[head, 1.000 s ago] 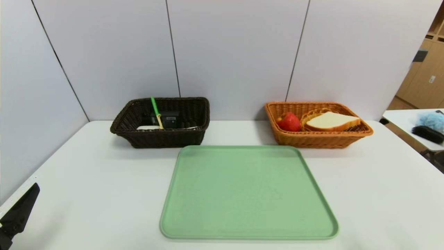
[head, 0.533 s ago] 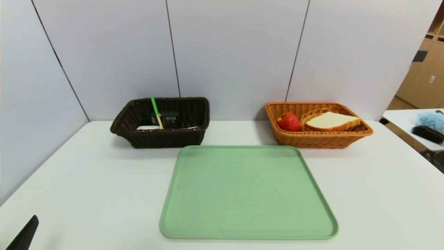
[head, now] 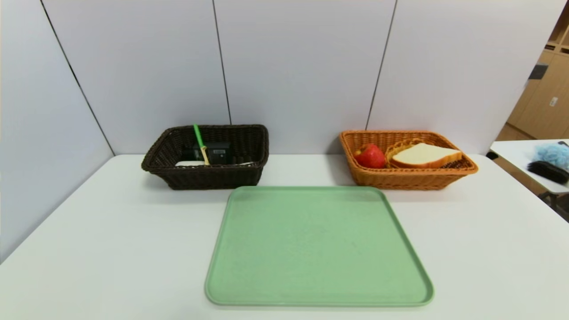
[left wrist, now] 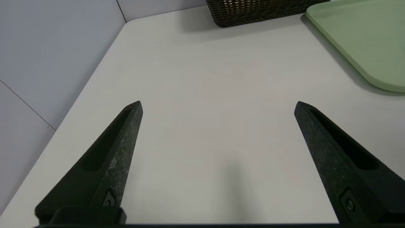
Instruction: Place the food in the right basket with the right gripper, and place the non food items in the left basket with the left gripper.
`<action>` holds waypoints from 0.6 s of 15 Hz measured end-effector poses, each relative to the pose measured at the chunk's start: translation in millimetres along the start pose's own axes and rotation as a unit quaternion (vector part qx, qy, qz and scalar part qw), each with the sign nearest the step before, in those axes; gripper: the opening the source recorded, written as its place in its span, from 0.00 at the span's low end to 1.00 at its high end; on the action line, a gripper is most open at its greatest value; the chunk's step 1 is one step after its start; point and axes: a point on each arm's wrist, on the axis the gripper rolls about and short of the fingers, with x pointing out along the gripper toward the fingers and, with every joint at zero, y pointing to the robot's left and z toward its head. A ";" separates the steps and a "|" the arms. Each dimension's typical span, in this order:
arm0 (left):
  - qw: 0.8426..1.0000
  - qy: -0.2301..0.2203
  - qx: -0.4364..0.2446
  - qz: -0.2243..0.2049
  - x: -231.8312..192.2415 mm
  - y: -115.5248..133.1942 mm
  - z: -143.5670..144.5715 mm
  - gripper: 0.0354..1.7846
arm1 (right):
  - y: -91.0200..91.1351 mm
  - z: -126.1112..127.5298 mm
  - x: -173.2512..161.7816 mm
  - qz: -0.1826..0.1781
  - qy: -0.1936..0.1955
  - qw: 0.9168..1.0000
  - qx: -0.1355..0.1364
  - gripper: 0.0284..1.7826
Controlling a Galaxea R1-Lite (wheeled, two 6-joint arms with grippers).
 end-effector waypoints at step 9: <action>0.999 0.003 -0.024 -0.024 -1.1 -2.7 -10.7 0.94 | 3.7 -27.2 9.1 0.029 0.047 0.998 0.002 0.95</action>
